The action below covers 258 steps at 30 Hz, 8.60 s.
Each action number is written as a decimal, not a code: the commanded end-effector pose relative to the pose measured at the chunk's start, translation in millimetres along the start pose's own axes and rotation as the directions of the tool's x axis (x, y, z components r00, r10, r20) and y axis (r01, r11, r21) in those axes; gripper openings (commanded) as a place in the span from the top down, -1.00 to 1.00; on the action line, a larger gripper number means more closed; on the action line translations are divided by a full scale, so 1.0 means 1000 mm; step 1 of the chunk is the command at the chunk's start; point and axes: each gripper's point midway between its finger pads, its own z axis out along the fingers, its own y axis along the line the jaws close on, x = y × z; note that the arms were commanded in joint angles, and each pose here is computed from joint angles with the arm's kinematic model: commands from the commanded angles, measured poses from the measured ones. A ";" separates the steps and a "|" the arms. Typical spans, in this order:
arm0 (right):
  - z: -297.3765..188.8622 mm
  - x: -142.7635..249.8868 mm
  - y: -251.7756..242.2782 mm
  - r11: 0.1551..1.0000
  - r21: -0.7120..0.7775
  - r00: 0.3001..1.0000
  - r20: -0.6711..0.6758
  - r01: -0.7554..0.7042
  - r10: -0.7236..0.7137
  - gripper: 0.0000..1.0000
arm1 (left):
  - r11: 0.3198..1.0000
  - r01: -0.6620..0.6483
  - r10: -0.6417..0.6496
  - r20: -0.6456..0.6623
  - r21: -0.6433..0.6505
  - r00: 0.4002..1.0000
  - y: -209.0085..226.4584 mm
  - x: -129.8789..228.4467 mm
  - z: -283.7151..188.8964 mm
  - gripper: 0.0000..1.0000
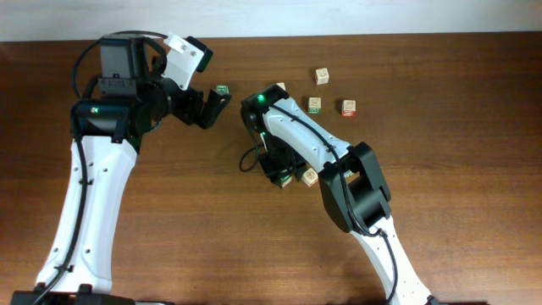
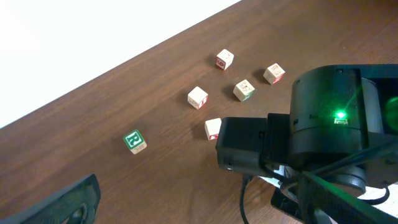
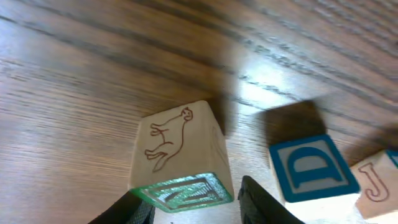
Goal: Rotate 4 blocks
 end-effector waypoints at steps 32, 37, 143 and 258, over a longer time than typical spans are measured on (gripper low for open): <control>-0.040 0.020 -0.004 0.996 -0.069 0.988 0.136 -0.064 0.073 0.31 | 1.000 -0.017 0.017 0.020 0.010 1.000 -0.001 -0.008 -0.002 -0.98; -0.059 0.016 -0.002 0.993 -0.097 0.974 0.211 -0.067 0.086 0.38 | 1.000 -0.017 0.017 0.020 0.010 1.000 -0.001 -0.008 -0.002 -0.98; -0.052 -0.012 0.002 0.860 -0.441 0.675 0.556 -0.256 0.486 0.92 | 1.000 -0.017 0.017 0.020 0.010 1.000 -0.001 -0.008 -0.002 -0.98; -0.001 -0.001 -0.030 0.876 -0.414 0.829 0.377 -0.248 0.414 0.89 | 1.000 -0.017 0.017 0.020 0.010 1.000 -0.001 -0.008 -0.002 -0.98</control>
